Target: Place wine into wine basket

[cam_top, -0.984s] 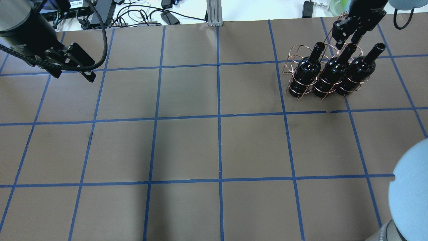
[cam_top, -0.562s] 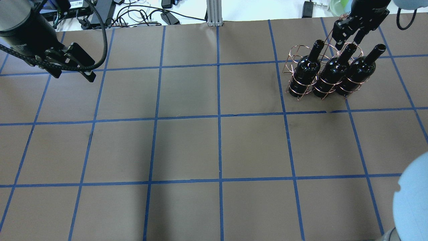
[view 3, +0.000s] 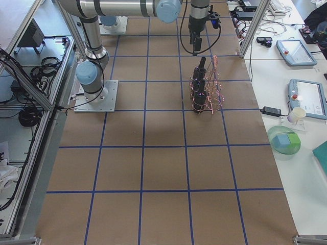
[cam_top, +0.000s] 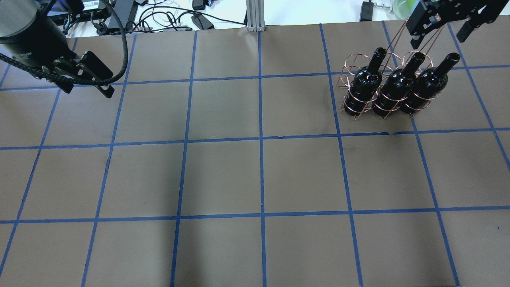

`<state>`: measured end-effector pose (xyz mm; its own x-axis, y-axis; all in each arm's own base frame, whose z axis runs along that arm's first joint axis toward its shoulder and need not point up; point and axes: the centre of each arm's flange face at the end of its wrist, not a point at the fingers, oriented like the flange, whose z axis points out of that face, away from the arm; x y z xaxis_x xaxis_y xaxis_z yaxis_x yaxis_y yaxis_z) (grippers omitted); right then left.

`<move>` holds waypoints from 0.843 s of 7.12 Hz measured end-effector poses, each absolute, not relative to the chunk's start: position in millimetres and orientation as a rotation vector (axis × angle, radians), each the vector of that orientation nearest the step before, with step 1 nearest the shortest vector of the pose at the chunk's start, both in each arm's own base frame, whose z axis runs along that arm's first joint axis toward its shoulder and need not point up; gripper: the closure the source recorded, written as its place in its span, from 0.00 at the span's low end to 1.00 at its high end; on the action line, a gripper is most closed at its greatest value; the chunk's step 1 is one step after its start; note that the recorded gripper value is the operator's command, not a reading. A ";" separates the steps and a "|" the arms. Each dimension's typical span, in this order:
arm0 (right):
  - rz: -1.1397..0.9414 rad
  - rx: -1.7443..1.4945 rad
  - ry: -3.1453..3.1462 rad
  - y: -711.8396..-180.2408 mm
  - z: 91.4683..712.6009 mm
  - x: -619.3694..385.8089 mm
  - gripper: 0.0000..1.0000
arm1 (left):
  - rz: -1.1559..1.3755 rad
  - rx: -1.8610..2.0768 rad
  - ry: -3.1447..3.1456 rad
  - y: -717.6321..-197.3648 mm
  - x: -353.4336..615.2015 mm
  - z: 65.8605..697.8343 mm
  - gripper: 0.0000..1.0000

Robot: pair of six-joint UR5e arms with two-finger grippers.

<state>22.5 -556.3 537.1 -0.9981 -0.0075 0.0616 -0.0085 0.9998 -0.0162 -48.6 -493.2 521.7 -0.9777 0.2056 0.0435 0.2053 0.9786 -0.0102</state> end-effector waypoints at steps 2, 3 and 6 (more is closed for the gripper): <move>0.021 -0.132 -3.088 -525.9 561.3 48.2 0.00 | 0.009 -0.319 -3.081 -493.3 -48.4 521.7 0.00; 0.033 -0.173 -3.099 -518.2 566.0 73.4 0.00 | 0.009 -0.319 -3.081 -493.3 -48.3 521.7 0.00; 0.040 -0.132 -3.120 -506.0 563.5 137.7 0.00 | 0.009 -0.320 -3.079 -493.3 -48.7 521.7 0.00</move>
<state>137.7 -506.0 563.5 -0.9963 0.0845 0.0172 0.0840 0.9961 -0.0261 -48.7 -493.3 521.7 -0.9776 0.2056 0.0447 0.2053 0.9786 -0.0107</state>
